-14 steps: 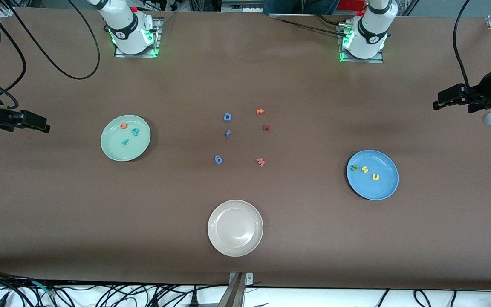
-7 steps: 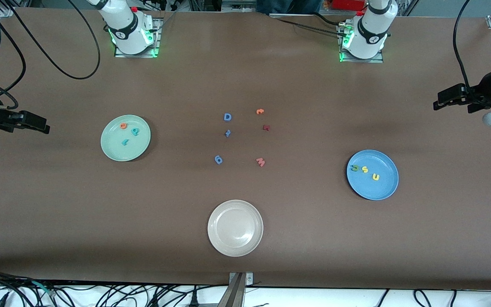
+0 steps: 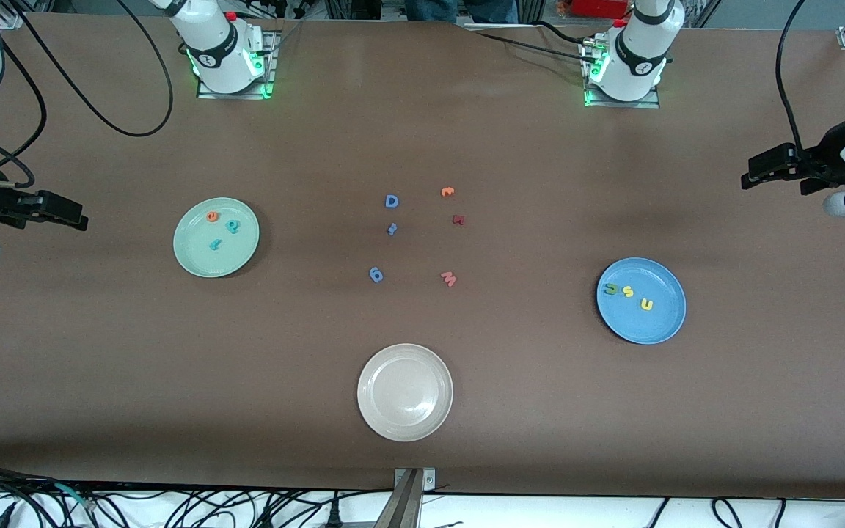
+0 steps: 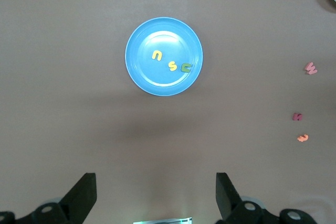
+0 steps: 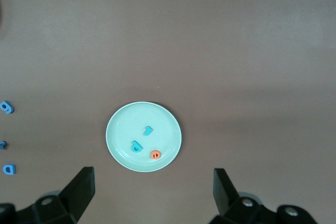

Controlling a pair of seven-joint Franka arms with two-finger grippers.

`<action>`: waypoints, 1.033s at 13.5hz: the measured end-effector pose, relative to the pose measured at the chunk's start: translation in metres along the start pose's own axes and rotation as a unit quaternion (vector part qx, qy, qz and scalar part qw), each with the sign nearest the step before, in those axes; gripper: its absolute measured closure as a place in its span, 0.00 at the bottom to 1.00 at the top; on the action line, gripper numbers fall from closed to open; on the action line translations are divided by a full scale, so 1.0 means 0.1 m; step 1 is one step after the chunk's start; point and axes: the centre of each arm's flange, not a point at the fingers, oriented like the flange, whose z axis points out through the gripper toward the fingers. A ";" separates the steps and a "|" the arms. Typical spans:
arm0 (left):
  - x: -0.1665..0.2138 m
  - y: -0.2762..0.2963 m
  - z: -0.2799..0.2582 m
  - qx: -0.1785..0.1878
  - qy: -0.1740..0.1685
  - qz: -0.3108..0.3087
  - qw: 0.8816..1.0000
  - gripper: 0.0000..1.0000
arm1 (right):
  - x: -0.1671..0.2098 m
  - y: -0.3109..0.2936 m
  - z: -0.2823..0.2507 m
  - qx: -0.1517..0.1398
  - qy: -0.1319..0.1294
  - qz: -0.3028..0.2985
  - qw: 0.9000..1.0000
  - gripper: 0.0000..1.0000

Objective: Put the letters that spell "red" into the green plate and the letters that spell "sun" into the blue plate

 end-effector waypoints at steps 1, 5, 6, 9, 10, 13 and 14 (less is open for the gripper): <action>0.00 0.04 0.00 0.000 0.000 0.003 1.000 0.00 | 0.00 0.00 0.00 0.000 0.000 0.000 1.000 0.00; 0.01 0.16 0.02 0.001 -0.001 0.015 1.000 0.00 | 0.00 0.00 0.00 0.000 0.000 -0.001 1.000 0.00; 0.01 0.16 0.02 0.001 -0.001 0.015 1.000 0.00 | 0.00 0.00 0.00 0.000 0.000 -0.001 1.000 0.00; 0.01 0.16 0.01 0.001 -0.001 0.014 1.000 0.00 | 0.00 0.00 0.00 0.000 0.000 -0.001 1.000 0.00; 0.01 0.15 0.01 0.001 -0.001 0.014 1.000 0.00 | 0.00 0.00 0.00 0.000 0.000 -0.001 1.000 0.00; 0.01 0.14 0.01 0.004 -0.002 0.013 1.000 0.00 | 0.00 -0.01 0.00 0.000 0.000 -0.001 1.000 0.00; 0.01 0.14 0.01 0.005 -0.002 0.013 1.000 0.00 | 0.00 -0.01 0.00 0.000 0.000 -0.001 1.000 0.00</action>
